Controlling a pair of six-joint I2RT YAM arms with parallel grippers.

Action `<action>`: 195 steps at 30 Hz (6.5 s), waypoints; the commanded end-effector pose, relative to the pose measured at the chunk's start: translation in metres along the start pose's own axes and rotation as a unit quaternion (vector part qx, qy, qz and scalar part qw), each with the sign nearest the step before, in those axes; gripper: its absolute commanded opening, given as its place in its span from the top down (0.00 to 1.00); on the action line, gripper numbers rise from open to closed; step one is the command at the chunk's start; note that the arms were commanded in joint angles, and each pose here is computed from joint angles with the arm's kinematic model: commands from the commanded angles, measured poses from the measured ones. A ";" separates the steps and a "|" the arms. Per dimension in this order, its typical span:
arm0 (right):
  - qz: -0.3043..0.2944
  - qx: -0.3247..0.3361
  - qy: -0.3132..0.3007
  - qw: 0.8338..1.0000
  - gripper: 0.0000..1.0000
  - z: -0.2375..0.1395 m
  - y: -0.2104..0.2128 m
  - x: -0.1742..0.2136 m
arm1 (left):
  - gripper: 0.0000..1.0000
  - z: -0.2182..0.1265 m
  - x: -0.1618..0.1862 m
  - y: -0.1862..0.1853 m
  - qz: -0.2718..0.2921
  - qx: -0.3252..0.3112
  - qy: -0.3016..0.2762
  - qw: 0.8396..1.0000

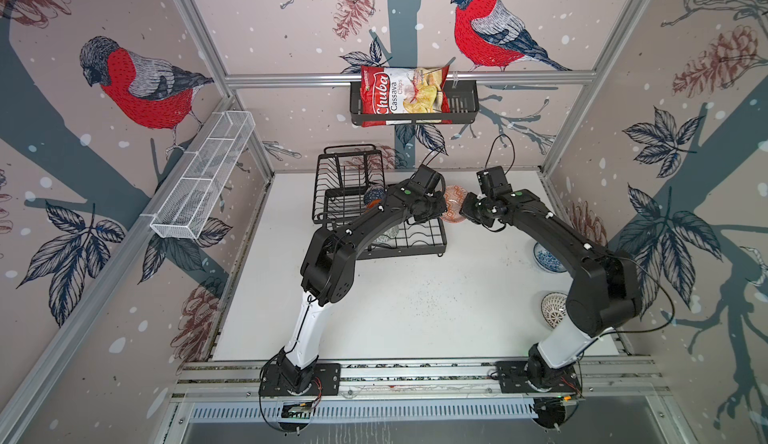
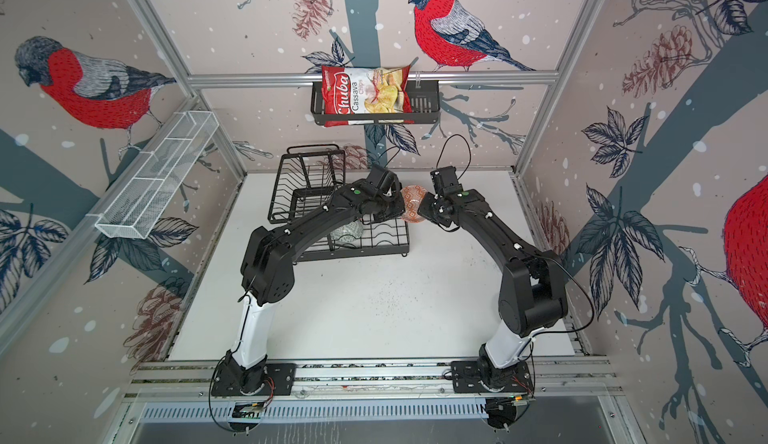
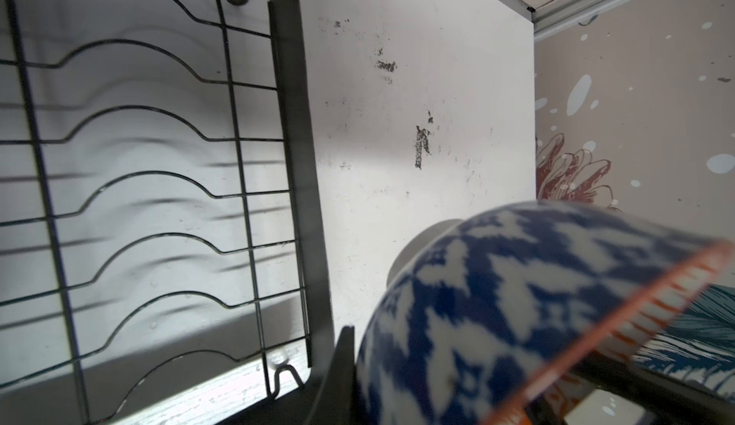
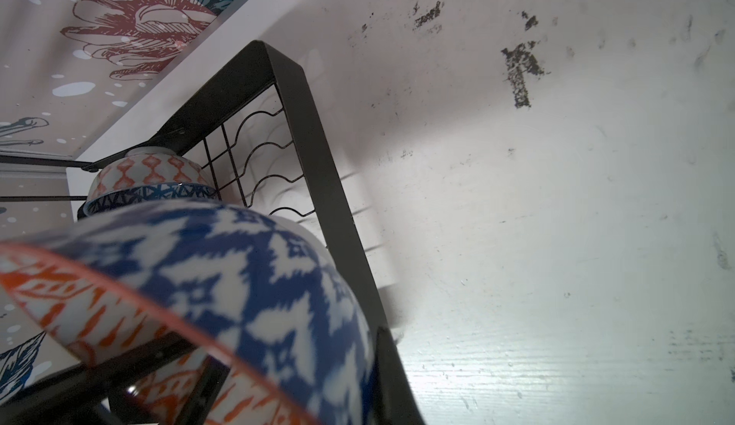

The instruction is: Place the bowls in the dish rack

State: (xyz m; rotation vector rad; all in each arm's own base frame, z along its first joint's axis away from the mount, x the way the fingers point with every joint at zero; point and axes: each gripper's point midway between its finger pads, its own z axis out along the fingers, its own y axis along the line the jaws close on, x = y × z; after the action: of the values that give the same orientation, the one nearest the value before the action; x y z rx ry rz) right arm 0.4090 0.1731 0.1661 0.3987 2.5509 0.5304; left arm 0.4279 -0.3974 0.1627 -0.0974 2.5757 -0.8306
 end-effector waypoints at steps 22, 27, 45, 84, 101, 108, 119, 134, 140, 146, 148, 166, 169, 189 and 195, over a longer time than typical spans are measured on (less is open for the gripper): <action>0.036 -0.063 -0.034 0.997 0.28 -0.027 0.030 -0.028 | 1.00 -0.028 -0.037 0.005 0.026 -0.032 -0.084 0.996; 0.048 -0.082 -0.047 0.994 0.11 -0.049 0.041 -0.046 | 1.00 -0.040 -0.060 0.006 0.019 -0.028 -0.128 0.991; 0.270 -0.274 -0.026 0.923 0.00 -0.123 0.088 -0.090 | 1.00 -0.095 -0.114 -0.005 0.046 -0.016 -0.336 0.941; 0.419 -0.319 0.032 0.849 0.59 -0.074 0.145 -0.080 | 1.00 -0.118 -0.086 -0.018 0.141 -0.078 -0.456 0.875; 0.416 -0.318 0.051 0.850 0.95 -0.066 0.155 -0.067 | 1.00 -0.116 -0.070 -0.026 0.156 -0.070 -0.440 0.881; 0.412 -0.324 0.049 0.850 0.99 -0.067 0.156 -0.068 | 1.00 -0.116 -0.070 -0.027 0.156 -0.069 -0.434 0.885; 0.405 -0.342 0.039 0.847 1.00 -0.074 0.159 -0.071 | 0.81 -0.111 -0.066 -0.027 0.161 -0.068 -0.416 0.893; 0.394 -0.413 -0.002 0.821 1.00 -0.084 0.144 -0.088 | 0.37 -0.103 -0.044 -0.006 0.146 -0.078 -0.363 0.917; 0.397 -0.425 -0.025 0.813 1.00 -0.090 0.127 -0.097 | 0.14 -0.107 -0.034 0.003 0.146 -0.090 -0.339 0.925; 0.398 -0.439 -0.045 0.805 1.00 -0.093 0.114 -0.101 | 0.03 -0.113 -0.031 -0.007 0.167 -0.080 -0.308 0.933; 0.400 -0.436 -0.055 0.804 1.00 -0.092 0.109 -0.101 | 0.03 -0.113 -0.032 -0.008 0.161 -0.068 -0.282 0.943; 0.360 -0.475 -0.150 0.789 1.00 -0.083 0.110 -0.086 | 0.03 -0.138 -0.027 0.006 0.109 -0.042 -0.102 0.988; 0.356 -0.472 -0.154 0.792 1.00 -0.071 0.113 -0.079 | 0.03 -0.148 -0.038 0.011 0.102 -0.042 -0.105 0.988; 0.344 -0.466 -0.158 0.800 1.00 0.003 0.145 -0.070 | 0.03 -0.186 -0.076 0.024 0.126 -0.040 -0.109 0.985; 0.345 -0.462 -0.152 0.802 1.00 0.027 0.156 -0.075 | 0.03 -0.185 -0.077 0.026 0.131 -0.040 -0.102 0.985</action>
State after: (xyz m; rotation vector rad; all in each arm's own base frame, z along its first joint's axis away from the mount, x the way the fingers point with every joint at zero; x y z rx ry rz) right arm 0.5090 0.2867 0.2235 0.9763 1.5679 1.6524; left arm 0.4224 -0.2630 0.3107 0.0910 2.3591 -0.6020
